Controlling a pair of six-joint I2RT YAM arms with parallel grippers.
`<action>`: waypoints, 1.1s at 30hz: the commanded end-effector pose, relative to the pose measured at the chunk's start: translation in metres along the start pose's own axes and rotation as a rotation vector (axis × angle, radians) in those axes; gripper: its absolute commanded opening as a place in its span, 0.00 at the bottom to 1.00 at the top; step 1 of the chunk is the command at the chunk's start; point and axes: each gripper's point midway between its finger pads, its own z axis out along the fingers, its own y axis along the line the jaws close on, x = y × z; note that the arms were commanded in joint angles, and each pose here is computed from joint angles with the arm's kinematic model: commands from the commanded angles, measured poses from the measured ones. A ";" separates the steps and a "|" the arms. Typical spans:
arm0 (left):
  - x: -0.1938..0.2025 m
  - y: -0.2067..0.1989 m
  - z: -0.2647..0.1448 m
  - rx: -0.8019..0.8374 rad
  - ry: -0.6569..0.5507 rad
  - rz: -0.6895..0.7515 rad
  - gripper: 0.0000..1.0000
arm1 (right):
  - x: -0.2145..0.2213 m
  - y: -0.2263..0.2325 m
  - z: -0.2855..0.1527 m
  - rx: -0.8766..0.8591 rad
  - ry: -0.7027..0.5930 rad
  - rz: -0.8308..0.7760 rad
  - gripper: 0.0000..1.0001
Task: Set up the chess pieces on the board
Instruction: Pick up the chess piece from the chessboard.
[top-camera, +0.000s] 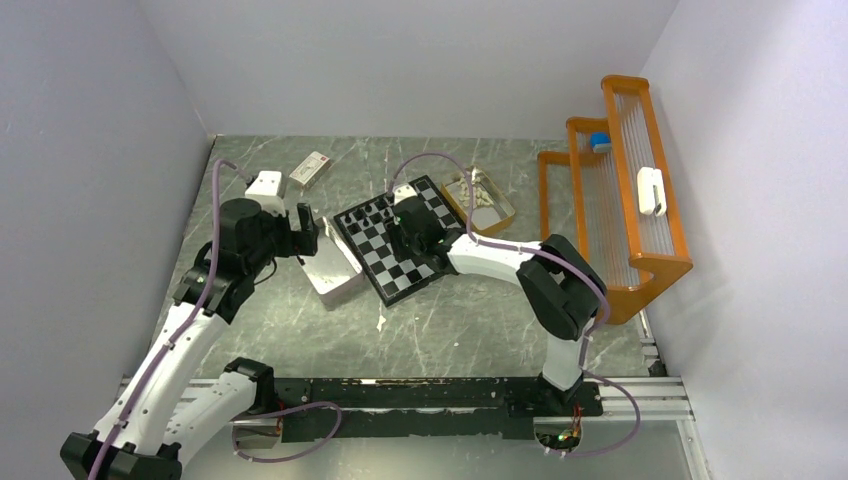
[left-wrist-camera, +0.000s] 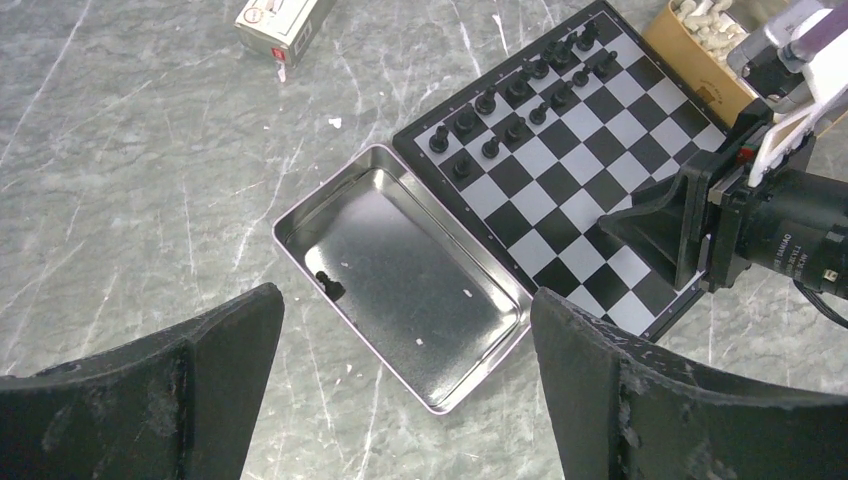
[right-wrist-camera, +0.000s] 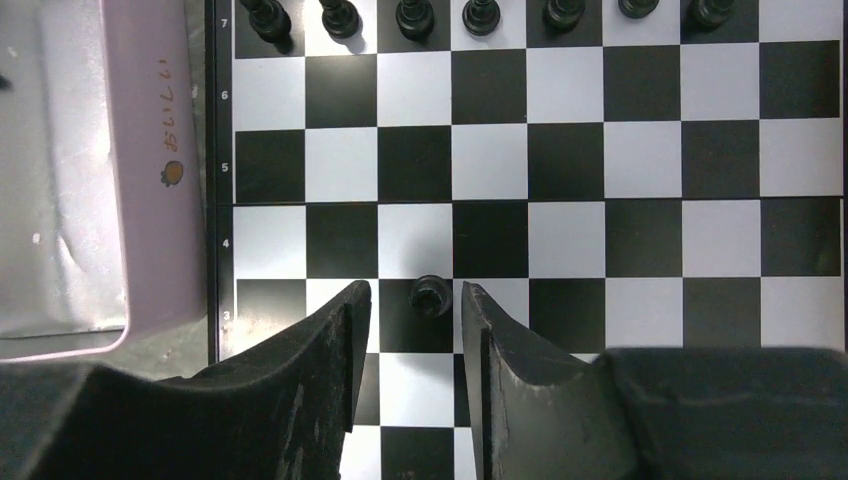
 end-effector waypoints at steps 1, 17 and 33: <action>-0.013 -0.006 -0.001 0.025 -0.038 0.014 0.98 | -0.003 -0.007 0.008 0.028 0.003 -0.020 0.41; -0.014 -0.004 -0.002 0.017 -0.046 0.016 0.98 | -0.001 -0.005 0.014 0.004 0.004 -0.025 0.31; -0.014 -0.004 -0.002 0.016 -0.046 0.017 0.98 | -0.008 -0.001 0.015 -0.010 -0.006 -0.033 0.19</action>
